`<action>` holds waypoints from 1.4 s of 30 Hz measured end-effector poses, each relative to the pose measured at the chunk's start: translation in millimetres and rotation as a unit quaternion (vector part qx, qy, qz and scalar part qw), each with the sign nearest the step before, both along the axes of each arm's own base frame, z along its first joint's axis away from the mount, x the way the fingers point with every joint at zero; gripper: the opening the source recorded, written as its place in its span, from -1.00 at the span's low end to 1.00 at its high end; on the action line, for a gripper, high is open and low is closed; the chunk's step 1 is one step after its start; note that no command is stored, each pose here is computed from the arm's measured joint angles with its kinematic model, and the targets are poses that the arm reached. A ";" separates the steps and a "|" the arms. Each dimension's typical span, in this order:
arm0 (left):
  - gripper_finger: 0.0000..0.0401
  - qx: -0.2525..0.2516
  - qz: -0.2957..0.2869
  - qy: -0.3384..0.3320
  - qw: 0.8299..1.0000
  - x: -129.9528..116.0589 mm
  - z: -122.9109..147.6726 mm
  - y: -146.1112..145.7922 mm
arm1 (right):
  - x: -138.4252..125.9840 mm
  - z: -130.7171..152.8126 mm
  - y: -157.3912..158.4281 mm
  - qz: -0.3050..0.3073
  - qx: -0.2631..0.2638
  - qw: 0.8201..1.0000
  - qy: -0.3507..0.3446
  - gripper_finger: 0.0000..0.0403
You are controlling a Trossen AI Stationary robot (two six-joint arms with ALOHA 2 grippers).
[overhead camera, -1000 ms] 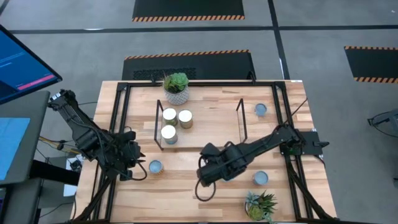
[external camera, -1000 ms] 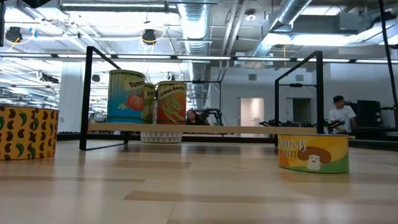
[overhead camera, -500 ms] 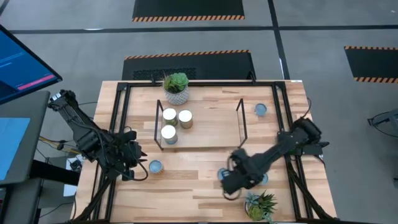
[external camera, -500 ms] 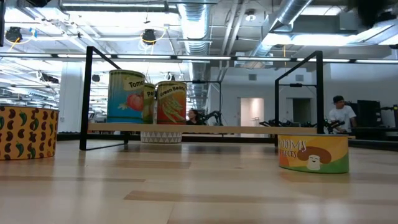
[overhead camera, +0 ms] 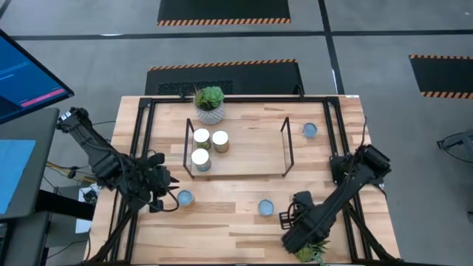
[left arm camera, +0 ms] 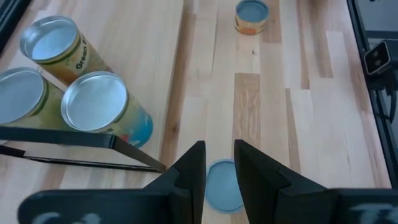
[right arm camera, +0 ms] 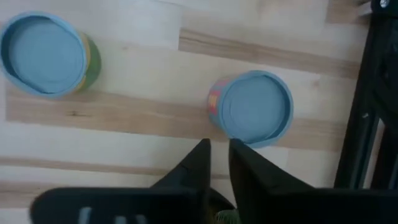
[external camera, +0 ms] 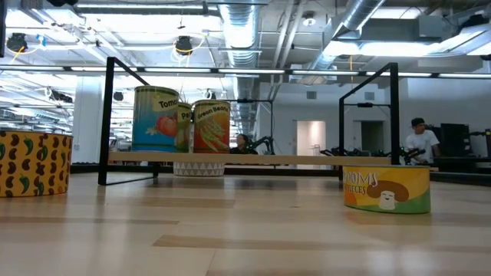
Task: Pick and place cans onto a shelf
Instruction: Put the canned corn on the shelf
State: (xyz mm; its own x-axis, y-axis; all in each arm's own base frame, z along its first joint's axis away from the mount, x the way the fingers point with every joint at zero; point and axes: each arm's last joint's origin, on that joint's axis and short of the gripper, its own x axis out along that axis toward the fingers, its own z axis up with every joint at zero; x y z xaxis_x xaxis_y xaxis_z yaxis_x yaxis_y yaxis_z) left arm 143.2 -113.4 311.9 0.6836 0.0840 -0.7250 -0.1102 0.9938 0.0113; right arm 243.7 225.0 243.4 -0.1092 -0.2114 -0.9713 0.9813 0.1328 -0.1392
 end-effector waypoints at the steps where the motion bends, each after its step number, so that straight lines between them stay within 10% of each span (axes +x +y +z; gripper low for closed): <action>1: -0.64 0.000 0.002 0.000 1.000 0.5 0.0 0.6 | 0.1 -0.4 -0.2 0.000 -0.001 1.000 0.002 -0.50; 13: -0.64 0.009 0.010 -0.001 1.000 5.3 0.4 6.0 | 4.4 -1.1 -6.0 -0.045 -0.008 0.999 -0.004 -0.09; 42: -0.64 0.009 0.011 0.000 1.000 5.5 0.3 6.5 | -5.4 -71.4 -20.9 -0.057 0.014 0.998 0.020 -0.23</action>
State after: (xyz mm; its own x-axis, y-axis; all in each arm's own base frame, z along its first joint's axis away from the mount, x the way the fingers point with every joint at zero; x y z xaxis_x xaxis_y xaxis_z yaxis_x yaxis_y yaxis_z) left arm 148.8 -106.9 312.1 0.6822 0.1124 -0.7225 -0.1320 0.9908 0.0295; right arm 238.3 204.1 172.1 -0.1691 -0.1692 -0.9710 0.9841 0.0253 -0.1758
